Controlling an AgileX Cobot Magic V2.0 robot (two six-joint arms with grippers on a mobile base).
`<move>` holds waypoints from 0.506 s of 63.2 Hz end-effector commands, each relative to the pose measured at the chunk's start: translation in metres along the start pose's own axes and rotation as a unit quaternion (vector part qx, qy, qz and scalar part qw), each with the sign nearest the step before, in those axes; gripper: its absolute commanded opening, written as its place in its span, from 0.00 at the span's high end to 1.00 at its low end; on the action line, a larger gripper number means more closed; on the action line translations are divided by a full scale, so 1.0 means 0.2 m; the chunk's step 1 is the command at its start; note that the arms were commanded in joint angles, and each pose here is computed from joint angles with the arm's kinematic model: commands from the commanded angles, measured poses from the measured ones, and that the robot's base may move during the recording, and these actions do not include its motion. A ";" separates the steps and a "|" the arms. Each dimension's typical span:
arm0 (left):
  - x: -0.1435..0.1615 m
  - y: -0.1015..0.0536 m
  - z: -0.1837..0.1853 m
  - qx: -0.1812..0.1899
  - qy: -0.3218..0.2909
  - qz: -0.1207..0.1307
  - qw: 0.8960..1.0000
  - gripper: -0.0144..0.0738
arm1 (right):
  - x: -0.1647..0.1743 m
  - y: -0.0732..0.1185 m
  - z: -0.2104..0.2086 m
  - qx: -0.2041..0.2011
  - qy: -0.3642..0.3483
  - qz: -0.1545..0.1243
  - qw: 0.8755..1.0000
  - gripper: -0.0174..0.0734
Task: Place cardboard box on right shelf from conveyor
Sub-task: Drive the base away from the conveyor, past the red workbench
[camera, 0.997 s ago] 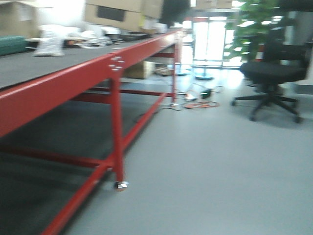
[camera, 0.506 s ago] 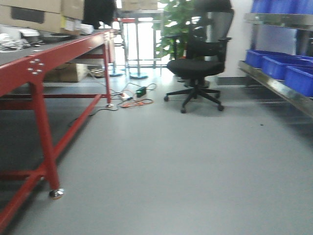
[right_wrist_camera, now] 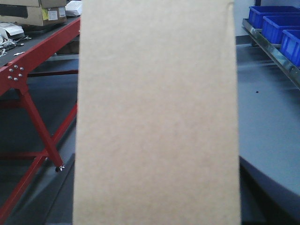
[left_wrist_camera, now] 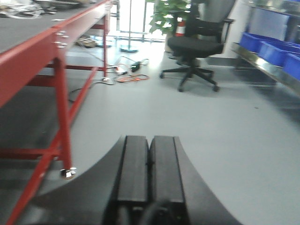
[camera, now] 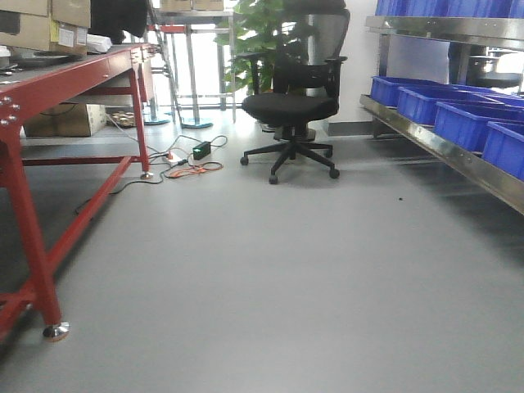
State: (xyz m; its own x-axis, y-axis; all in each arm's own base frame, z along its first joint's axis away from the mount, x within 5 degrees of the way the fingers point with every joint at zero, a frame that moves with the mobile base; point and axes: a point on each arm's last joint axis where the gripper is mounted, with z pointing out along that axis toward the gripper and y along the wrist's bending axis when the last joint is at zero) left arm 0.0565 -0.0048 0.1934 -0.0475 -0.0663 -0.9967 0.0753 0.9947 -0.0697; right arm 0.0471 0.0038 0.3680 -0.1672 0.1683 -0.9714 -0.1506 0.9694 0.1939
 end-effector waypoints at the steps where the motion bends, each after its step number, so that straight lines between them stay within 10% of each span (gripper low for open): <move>1: -0.04 -0.02 -0.01 0.028 -0.047 -0.005 0.998 0.97 | -0.08 0.02 -0.01 -0.010 -0.059 -0.013 0.998 0.57; 32: -0.05 0.02 -0.01 -0.030 -0.052 -0.005 0.998 0.97 | -0.08 0.02 -0.01 -0.010 -0.059 -0.013 0.998 0.57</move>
State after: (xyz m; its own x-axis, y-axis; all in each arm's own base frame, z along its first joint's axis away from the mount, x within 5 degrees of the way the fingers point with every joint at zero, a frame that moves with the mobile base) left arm 0.0567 -0.0020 0.1934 -0.0442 -0.0686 -0.9967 0.0258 0.9972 -0.0697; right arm 0.0471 0.0038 0.3680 -0.1672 0.1683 -0.9714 -0.1506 0.9694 0.1939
